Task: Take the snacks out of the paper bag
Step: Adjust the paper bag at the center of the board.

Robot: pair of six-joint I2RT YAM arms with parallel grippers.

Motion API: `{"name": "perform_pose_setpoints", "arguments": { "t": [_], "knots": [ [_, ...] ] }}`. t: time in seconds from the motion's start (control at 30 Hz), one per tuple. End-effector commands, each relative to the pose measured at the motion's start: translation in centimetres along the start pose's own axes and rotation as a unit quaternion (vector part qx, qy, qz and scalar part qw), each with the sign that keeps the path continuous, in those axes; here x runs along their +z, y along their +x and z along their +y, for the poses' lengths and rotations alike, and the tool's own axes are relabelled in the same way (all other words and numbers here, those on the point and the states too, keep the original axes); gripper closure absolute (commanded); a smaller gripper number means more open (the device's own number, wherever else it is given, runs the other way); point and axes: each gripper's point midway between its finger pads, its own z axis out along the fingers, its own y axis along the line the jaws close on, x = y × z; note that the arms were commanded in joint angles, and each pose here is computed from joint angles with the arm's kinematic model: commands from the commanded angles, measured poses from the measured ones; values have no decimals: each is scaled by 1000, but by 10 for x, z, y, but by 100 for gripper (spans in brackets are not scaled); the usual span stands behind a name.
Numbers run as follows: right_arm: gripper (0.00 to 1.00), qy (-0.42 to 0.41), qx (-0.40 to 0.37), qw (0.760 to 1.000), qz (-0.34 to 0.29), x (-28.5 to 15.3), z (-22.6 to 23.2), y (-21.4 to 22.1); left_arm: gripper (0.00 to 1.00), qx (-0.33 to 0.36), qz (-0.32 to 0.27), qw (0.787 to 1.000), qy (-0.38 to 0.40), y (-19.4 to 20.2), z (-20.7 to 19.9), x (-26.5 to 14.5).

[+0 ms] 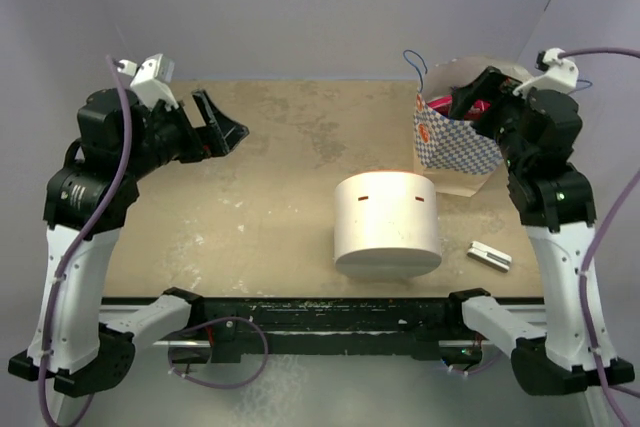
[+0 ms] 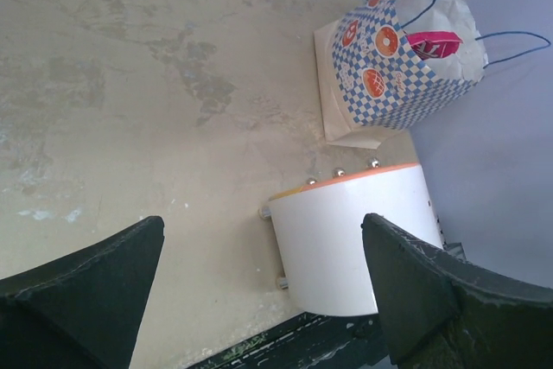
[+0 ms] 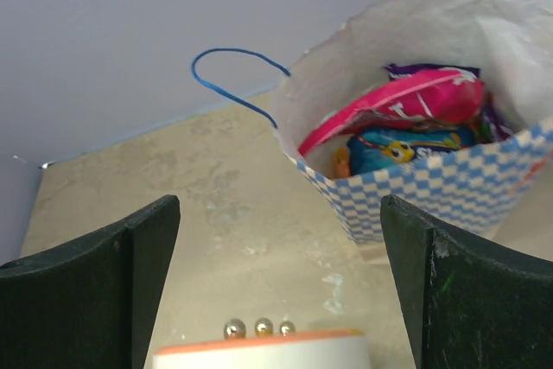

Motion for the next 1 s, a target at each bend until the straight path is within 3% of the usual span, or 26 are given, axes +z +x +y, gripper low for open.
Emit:
{"name": "perform_pose_setpoints", "arguments": {
  "t": [0.0,0.33,0.47,0.6,0.77,0.97],
  "knots": [
    [1,-84,17,996,-39,47,44,-17,1,6,-24,1000,15,-24,-6,27],
    [1,-125,-35,991,18,130,66,32,1,28,8,999,-17,-39,10,90],
    [9,-173,-82,981,34,152,83,43,1,35,10,999,-29,-51,15,112],
    [17,-167,-113,979,39,178,82,51,1,34,9,999,-33,-61,20,132],
    [39,-174,-149,972,56,201,86,58,1,15,23,999,-27,-53,25,154],
    [87,-209,-140,965,72,198,99,62,1,-16,35,999,-8,-47,22,170]
  ]
}}
